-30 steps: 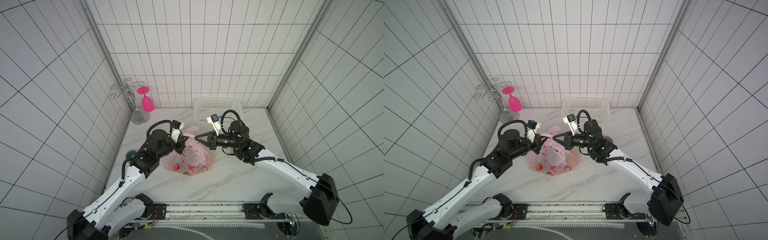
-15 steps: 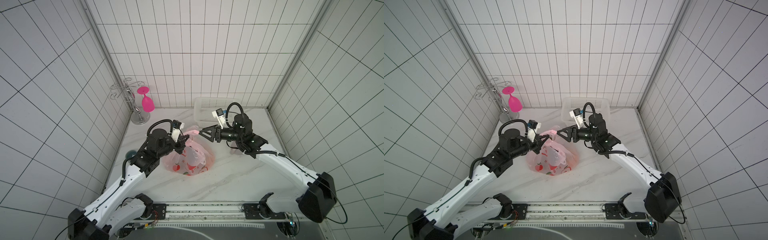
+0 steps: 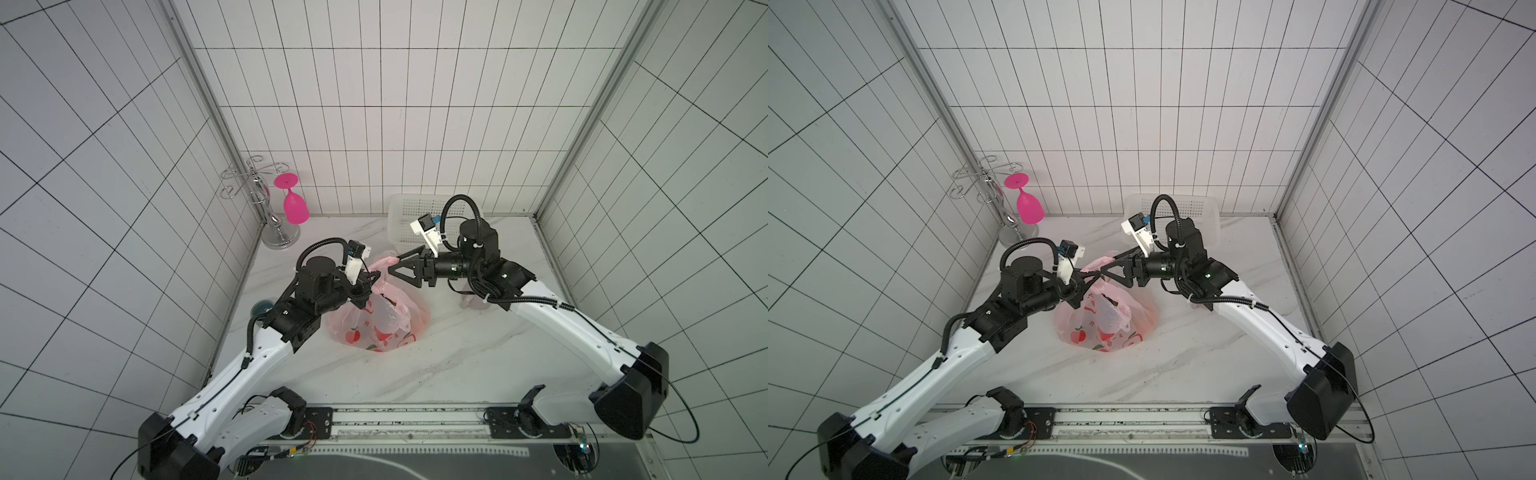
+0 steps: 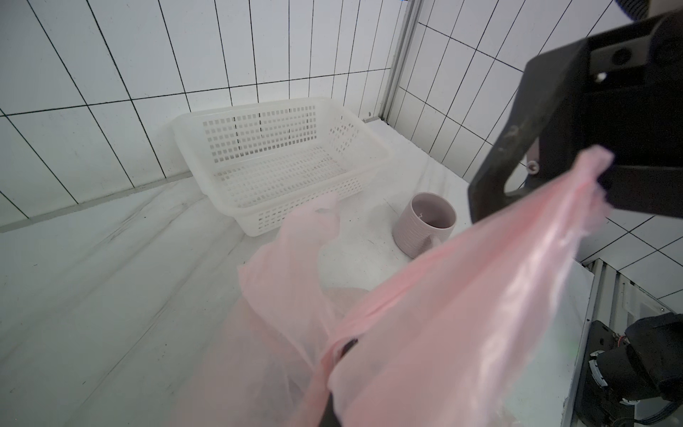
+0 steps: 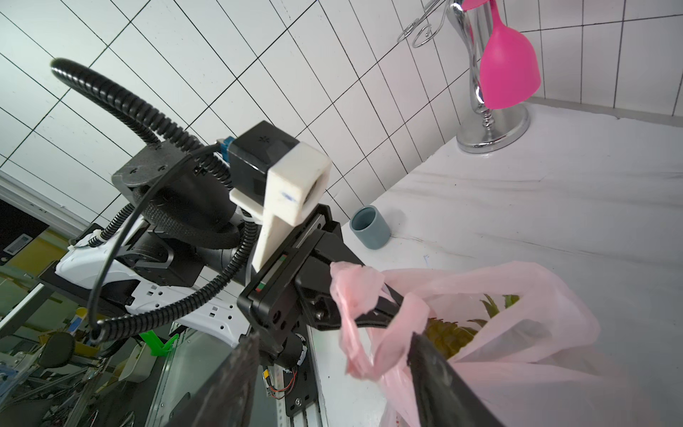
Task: Place the pineapple into a plastic bag & tie a knot
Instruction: Cross the plastic bag at the center of the board.
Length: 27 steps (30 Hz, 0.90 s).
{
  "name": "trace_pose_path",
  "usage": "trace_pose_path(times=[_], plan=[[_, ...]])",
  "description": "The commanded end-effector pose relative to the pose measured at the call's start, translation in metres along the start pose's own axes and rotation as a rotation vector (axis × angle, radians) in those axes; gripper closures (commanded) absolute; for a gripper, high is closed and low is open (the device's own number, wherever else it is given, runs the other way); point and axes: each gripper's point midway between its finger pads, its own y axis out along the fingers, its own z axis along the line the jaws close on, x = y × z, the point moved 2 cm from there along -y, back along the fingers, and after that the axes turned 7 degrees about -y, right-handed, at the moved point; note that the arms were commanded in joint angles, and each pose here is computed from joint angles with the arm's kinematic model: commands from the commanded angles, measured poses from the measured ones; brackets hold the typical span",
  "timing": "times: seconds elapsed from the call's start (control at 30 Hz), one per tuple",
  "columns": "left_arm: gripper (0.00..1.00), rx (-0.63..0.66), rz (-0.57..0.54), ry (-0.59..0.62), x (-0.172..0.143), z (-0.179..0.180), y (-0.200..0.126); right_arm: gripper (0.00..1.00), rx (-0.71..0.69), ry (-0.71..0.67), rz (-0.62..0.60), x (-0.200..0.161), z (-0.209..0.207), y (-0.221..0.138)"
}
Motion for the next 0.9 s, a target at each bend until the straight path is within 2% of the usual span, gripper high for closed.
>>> trace_pose_path(times=[0.0,0.13,0.23,0.3,0.43,0.53,0.67,0.77,0.83,0.87], plan=[[1.0,-0.025,-0.015,0.014,0.009,-0.006,-0.004,0.43,-0.05,-0.09,-0.071,0.043,0.01,-0.006],[1.0,-0.039,-0.007,0.014,0.008,-0.008,-0.002,0.49,-0.052,-0.092,-0.103,0.051,0.009,-0.005],[1.0,-0.053,0.0,0.015,0.007,-0.01,-0.001,0.5,-0.049,-0.089,-0.109,0.055,0.008,-0.002],[1.0,-0.057,0.0,0.014,0.007,-0.011,-0.001,0.49,-0.057,-0.086,-0.111,0.057,0.006,0.0],[1.0,-0.055,-0.001,0.014,0.008,-0.011,-0.002,0.4,-0.077,-0.074,-0.11,0.057,0.0,0.003],[1.0,-0.056,0.001,0.014,0.007,-0.011,-0.002,0.41,-0.063,-0.073,-0.112,0.06,0.002,0.004],[1.0,-0.055,-0.001,0.015,0.008,-0.011,-0.002,0.55,-0.036,-0.076,-0.116,0.062,0.007,0.006],[1.0,-0.054,0.006,0.012,0.006,-0.01,-0.001,0.83,-0.034,-0.079,-0.123,0.065,0.009,0.006],[1.0,-0.051,0.011,0.009,0.005,-0.009,0.0,0.97,-0.028,-0.086,-0.131,0.069,0.012,0.005],[0.97,-0.049,0.014,0.008,0.004,-0.008,0.001,1.0,-0.029,-0.088,-0.135,0.071,0.012,0.004]])
